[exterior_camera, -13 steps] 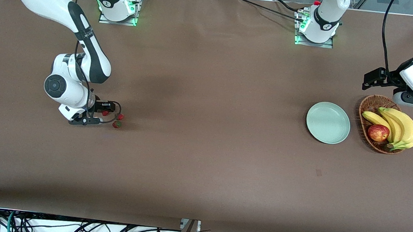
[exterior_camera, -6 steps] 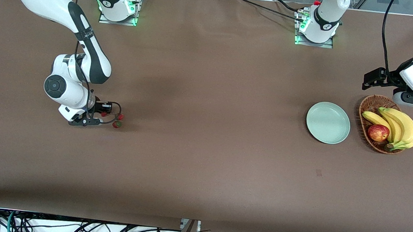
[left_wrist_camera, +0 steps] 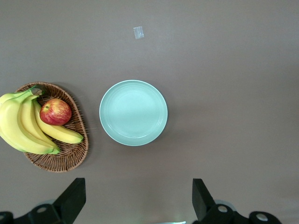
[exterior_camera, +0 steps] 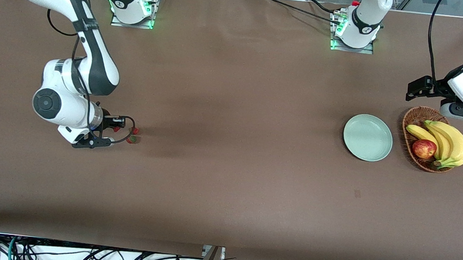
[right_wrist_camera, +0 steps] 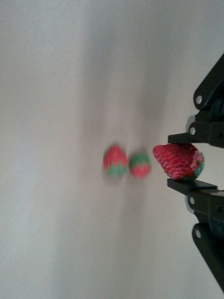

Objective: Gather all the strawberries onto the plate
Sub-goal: 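Lift and carry the strawberry with the right gripper toward the table middle, then lower the strawberry and open the right gripper at the table middle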

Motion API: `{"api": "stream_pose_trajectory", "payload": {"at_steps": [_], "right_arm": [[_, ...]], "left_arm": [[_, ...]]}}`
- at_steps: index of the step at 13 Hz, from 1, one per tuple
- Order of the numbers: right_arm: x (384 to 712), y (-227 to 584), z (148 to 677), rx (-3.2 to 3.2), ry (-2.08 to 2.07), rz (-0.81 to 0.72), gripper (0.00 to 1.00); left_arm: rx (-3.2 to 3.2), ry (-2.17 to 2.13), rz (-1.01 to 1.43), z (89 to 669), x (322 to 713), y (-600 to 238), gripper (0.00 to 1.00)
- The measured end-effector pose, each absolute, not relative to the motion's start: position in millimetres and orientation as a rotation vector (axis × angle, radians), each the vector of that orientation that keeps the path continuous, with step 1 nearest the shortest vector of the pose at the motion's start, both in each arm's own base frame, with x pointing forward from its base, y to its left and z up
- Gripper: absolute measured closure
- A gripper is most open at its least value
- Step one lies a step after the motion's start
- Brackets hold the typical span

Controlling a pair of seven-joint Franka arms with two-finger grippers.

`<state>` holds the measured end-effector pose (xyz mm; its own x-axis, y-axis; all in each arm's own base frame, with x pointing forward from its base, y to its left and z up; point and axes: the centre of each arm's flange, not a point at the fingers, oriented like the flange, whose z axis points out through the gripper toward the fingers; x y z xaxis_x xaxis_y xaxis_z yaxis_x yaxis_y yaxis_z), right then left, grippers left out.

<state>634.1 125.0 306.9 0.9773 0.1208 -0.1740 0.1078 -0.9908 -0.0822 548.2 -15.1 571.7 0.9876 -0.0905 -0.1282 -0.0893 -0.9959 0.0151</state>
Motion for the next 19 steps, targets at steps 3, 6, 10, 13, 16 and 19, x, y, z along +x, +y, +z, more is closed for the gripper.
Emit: {"api": "stream_pose_trajectory", "payload": {"at_steps": [3,6,10,13,16,19], "right_arm": [[633,205,347,-2.99,-0.047,0.253,0.66],[610,315,356,-2.954,0.162,0.271,0.66],[571,461,336,-2.837,0.463,0.118,0.66],[528,551,294,-2.671,0.639,0.021,0.66],[486,611,258,-2.549,0.747,-0.004,0.63],[458,634,217,-2.552,0.758,-0.058,0.59]], "left_arm": [[3.122,-0.141,-0.203,571,548,-15,0.0],[3.122,-0.141,-0.204,571,549,-15,0.0],[3.121,-0.129,-0.217,566,551,-14,0.0],[3.118,-0.116,-0.238,556,555,-13,0.0],[3.119,-0.116,-0.224,552,559,-13,0.0],[3.12,-0.115,-0.216,544,562,-13,0.0]]}}
